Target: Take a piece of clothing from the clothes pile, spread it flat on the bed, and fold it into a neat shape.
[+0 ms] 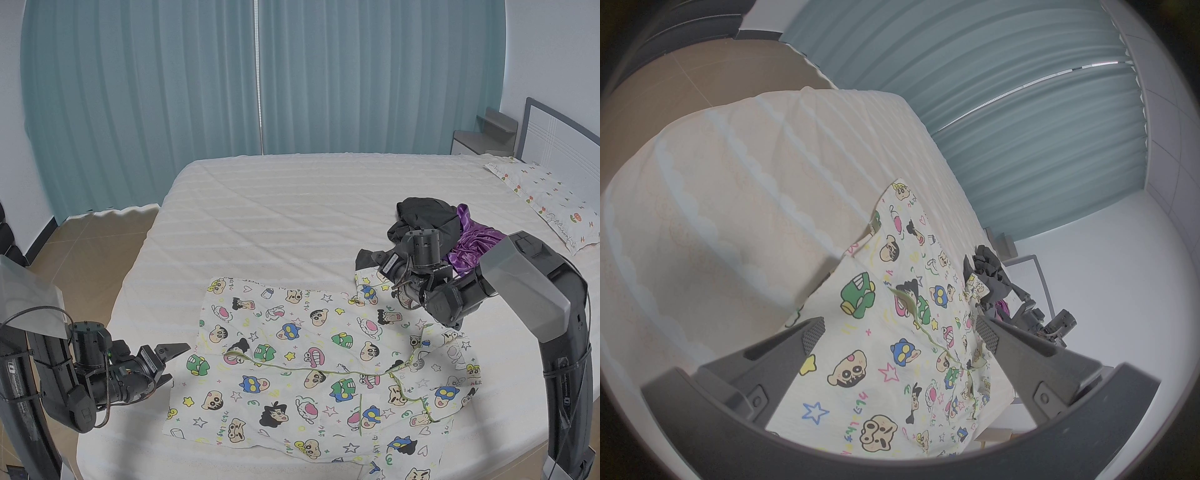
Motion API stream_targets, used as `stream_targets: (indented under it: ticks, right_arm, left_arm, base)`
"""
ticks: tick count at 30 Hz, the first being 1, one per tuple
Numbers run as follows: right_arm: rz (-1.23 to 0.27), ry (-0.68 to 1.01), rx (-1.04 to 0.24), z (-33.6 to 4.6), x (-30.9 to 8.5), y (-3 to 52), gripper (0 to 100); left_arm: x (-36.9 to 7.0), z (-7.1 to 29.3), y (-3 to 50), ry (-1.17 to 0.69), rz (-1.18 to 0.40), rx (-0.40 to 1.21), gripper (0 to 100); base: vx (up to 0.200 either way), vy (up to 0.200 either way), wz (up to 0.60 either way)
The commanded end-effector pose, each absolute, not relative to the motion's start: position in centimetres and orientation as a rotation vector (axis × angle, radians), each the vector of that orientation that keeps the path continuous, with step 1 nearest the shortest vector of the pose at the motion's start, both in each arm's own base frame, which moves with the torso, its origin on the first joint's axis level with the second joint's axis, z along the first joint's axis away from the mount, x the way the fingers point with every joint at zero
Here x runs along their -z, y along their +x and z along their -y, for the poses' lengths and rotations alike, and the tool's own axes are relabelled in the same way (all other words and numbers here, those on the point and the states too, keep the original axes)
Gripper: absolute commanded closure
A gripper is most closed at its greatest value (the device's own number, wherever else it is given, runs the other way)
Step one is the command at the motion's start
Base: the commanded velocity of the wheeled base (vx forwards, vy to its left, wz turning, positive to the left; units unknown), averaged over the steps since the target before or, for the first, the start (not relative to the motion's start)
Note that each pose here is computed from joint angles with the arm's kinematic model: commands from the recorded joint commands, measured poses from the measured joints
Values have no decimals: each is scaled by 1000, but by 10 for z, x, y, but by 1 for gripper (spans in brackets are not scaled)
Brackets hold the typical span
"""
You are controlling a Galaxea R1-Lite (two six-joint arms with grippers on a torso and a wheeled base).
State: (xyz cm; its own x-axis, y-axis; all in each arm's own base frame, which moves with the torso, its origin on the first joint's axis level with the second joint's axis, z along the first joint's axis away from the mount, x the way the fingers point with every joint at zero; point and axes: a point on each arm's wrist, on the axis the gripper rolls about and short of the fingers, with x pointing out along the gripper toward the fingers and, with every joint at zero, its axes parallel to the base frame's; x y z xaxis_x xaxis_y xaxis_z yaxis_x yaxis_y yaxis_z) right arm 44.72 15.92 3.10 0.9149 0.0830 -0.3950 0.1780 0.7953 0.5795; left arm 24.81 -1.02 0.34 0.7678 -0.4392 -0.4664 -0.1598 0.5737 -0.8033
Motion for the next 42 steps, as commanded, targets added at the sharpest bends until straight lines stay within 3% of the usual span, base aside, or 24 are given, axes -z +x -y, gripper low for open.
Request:
stream_targets:
  ticks: [1,5,15,25,33,42]
  right_arm:
    - [-475,584,-68,-132,-68,321,0]
    - [-563,498,-75,-128,-53,291,0]
    - [-650,468,-78,-117,-32,257,0]
    - [-864,362,-197,-112,-8,214,0]
    - [-1006,186,-246,-114,26,203,0]
    - [-1015,143,-220,-120,54,213,0]
  left_arm:
    - [-7,11,223,-976,-743,230,0]
    - [-9,11,215,-979,-754,221,0]
    - [-9,8,215,-988,-756,222,0]
    - [-6,9,215,-990,-769,217,0]
    - [-5,9,215,-990,-771,216,0]
    - [-2,9,219,-985,-771,215,0]
  base:
    - [-200,0,0]
    - [-200,0,0]
    - [-200,0,0]
    - [-200,0,0]
    - [0,0,0]
    - [0,0,0]
